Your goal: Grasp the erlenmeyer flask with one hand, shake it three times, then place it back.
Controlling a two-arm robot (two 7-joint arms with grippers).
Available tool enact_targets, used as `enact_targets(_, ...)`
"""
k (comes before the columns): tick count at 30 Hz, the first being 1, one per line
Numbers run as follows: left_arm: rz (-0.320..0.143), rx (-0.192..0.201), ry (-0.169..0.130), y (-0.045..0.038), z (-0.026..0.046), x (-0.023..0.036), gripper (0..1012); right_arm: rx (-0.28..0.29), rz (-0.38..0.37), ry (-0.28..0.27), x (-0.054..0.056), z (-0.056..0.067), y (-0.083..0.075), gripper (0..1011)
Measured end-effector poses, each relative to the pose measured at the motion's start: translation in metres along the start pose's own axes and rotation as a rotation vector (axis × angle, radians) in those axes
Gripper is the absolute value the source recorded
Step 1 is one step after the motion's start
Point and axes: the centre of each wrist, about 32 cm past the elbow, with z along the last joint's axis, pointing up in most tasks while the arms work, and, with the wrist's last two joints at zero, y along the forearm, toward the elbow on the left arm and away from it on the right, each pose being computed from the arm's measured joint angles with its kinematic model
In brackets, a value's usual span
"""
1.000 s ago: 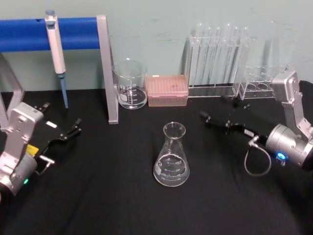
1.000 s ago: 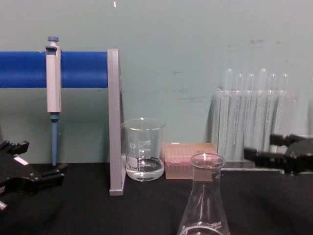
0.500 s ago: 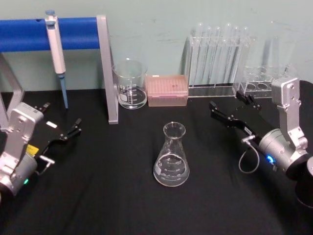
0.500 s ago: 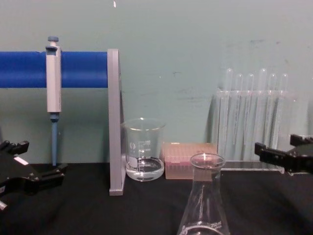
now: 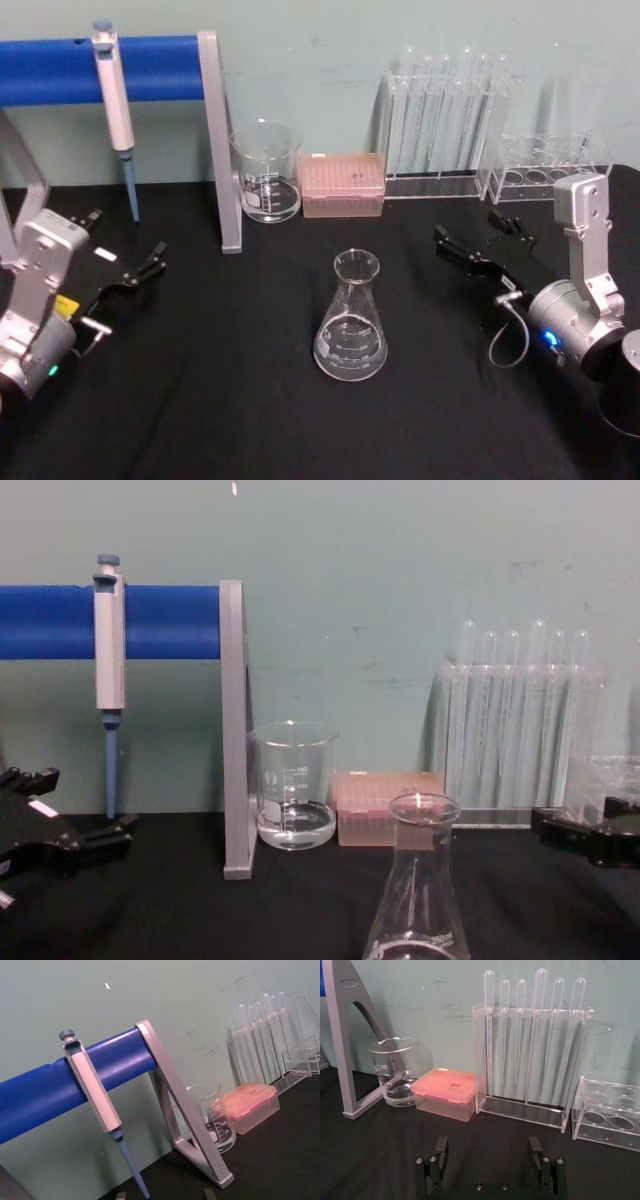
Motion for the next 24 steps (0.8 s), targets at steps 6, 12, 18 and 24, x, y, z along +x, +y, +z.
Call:
enact_targets(6,0.0,0.0,0.0,0.0,0.0,0.0,1001,0.0,0.014,0.007,0.0012,0.0001,-0.0005,1000)
enact_targets(12,0.0,0.0,0.0,0.0,0.0,0.0,1001,-0.001,0.014,0.007,0.0007,-0.0002,-0.0005,1000)
enact_targets(18,0.0,0.0,0.0,0.0,0.0,0.0,1001,-0.001,0.013,0.006,0.0005,-0.0002,-0.0004,1000)
enact_targets(24,0.0,0.0,0.0,0.0,0.0,0.0,1001,-0.001,0.012,0.006,0.0005,0.0,-0.0003,1000)
